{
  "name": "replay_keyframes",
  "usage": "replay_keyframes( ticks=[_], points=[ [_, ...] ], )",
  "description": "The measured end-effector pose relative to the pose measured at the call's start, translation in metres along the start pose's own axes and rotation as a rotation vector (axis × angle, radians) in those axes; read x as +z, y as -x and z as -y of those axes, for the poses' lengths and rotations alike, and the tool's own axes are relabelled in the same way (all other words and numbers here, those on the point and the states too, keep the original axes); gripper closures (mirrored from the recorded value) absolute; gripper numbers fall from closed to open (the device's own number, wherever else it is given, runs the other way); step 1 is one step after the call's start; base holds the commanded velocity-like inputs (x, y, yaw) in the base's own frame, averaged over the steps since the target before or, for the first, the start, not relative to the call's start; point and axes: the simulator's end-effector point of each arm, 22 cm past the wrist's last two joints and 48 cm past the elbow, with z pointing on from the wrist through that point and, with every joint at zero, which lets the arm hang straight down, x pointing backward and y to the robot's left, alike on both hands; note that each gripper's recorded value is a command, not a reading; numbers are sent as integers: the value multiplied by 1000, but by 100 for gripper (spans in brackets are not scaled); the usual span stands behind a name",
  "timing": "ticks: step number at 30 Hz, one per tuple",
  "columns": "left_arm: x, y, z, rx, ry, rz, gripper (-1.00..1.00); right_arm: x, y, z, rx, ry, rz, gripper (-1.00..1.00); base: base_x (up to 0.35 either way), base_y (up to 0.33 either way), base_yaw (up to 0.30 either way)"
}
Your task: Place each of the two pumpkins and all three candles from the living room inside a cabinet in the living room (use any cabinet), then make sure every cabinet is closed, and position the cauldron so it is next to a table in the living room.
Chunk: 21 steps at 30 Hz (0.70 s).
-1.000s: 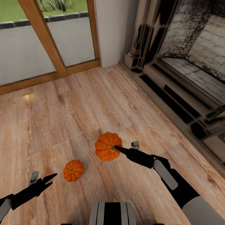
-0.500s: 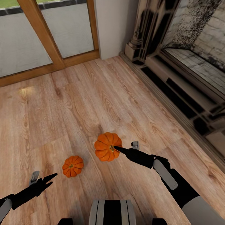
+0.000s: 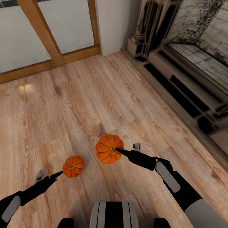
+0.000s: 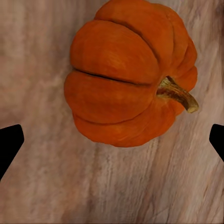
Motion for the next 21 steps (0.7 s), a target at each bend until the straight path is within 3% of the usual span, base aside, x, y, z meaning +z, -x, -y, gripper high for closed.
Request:
replay_keyframes(
  ticks=[21],
  points=[
    [0, 3, -6, -1, 24, 22, -100, 0, 0, 0, 0, 0, -1, 100, 20, -27, 0]
  ],
)
